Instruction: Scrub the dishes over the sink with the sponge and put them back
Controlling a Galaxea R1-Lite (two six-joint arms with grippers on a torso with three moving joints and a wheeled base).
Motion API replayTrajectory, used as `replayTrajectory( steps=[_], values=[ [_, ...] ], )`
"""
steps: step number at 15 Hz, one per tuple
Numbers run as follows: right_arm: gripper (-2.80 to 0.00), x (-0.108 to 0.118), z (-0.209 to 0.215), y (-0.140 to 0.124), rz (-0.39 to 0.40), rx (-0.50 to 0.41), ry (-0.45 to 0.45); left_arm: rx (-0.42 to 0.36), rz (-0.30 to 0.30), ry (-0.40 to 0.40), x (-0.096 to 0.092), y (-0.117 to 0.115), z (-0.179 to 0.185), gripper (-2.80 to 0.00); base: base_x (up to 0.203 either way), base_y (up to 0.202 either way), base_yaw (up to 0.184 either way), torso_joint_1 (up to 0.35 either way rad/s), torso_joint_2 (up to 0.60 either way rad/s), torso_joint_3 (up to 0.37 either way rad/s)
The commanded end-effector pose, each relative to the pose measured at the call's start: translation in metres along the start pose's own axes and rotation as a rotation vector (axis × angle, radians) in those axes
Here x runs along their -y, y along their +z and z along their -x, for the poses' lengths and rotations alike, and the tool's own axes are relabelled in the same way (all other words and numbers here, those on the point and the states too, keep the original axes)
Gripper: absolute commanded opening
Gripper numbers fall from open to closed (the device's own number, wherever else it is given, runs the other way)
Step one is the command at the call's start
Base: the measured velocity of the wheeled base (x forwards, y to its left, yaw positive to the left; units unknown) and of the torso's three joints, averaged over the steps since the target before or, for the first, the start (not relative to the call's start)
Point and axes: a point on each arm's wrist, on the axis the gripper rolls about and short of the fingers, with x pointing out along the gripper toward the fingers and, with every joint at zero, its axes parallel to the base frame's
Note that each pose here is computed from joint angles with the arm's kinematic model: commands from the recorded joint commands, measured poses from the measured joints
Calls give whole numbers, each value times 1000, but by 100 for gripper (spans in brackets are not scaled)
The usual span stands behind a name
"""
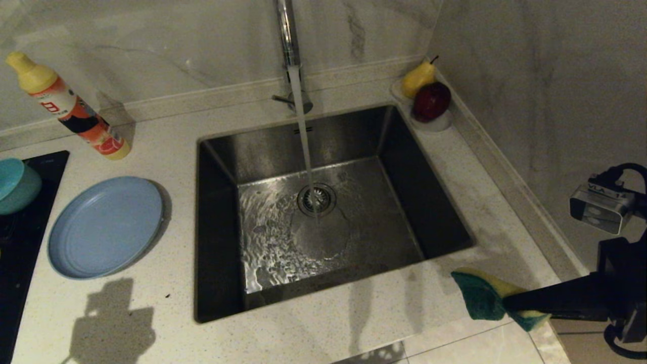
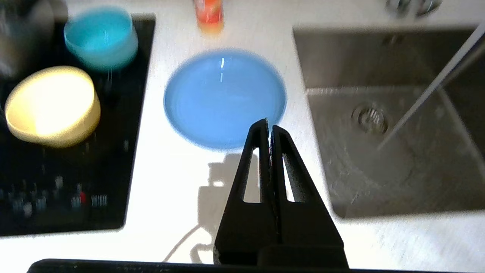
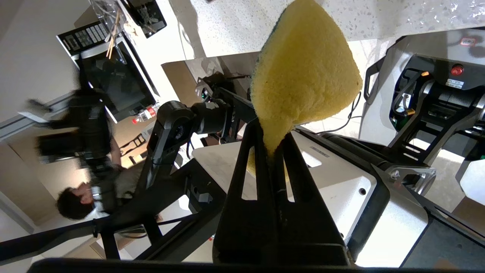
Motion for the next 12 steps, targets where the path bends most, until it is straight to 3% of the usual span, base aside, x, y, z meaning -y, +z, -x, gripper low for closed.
replayTrajectory(
  steps=[1, 4, 8, 12],
  values=[
    [-280, 0, 2, -2, -3, -2, 3, -41, -11, 1, -3, -44, 8, -280, 0, 0, 0, 0, 0, 0],
    [-280, 0, 7, -9, 7, 6, 7, -84, -22, -6, -6, -92, 14, -280, 0, 0, 0, 0, 0, 0],
    [-280, -1, 10, -12, 21, 13, 18, -106, -28, -110, -5, -106, 15, -280, 0, 0, 0, 0, 0, 0],
    [-280, -3, 11, -11, 30, 22, 23, -99, -21, -122, -5, -107, 14, -280, 0, 0, 0, 0, 0, 0]
  ],
)
